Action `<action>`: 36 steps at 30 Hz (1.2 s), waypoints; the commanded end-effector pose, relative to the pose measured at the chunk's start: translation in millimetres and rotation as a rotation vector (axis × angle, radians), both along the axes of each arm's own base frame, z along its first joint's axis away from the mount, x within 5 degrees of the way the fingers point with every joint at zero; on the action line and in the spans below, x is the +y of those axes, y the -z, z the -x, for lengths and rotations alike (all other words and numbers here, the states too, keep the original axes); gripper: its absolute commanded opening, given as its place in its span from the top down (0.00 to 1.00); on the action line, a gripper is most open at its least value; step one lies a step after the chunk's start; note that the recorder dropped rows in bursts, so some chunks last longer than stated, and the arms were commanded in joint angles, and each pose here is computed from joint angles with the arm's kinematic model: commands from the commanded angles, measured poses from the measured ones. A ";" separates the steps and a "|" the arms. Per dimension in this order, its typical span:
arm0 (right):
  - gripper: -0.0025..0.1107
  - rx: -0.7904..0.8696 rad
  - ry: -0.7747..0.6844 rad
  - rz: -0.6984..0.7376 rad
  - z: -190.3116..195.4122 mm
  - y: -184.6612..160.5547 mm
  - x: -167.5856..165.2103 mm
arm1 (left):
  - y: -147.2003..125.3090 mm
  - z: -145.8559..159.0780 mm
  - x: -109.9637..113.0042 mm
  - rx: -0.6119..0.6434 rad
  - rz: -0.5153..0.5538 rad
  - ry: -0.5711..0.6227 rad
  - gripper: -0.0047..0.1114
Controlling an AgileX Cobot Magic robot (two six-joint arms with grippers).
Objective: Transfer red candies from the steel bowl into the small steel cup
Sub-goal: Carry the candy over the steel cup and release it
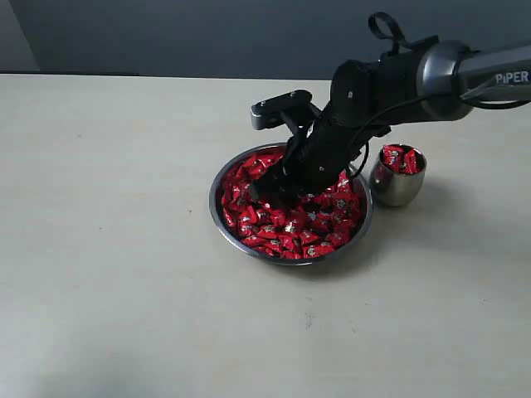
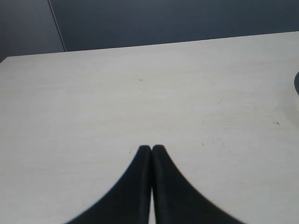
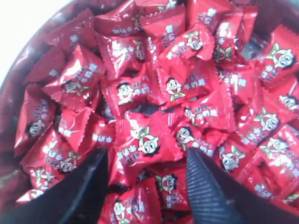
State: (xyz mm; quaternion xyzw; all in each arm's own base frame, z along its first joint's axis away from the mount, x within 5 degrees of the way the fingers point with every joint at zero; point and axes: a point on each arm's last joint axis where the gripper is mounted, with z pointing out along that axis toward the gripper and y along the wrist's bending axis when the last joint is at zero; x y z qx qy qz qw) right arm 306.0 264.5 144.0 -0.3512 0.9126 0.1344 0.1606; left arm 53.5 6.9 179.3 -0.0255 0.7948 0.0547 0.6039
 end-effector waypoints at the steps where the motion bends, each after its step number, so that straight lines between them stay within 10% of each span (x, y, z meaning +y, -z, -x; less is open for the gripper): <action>1: 0.54 0.018 0.050 -0.030 -2.5 8.7 2.8 | -3.5 0.3 -0.3 -0.018 -0.001 0.005 0.96; 5: 0.56 0.020 0.091 -0.056 -6.0 20.1 6.0 | -3.5 0.3 -0.3 -0.018 -0.001 0.005 0.96; 10: 0.98 0.008 0.075 -0.062 -3.8 5.3 4.6 | -3.5 0.3 -0.3 -0.018 -0.001 0.005 0.96; 26: 0.95 -0.164 0.149 0.015 -12.0 -96.7 -67.5 | -3.5 0.3 -0.3 -0.018 -0.001 0.005 0.96; 36: 0.95 -0.173 0.378 0.025 -33.2 -67.9 -144.0 | -3.5 0.3 -0.3 -0.018 -0.001 0.005 0.96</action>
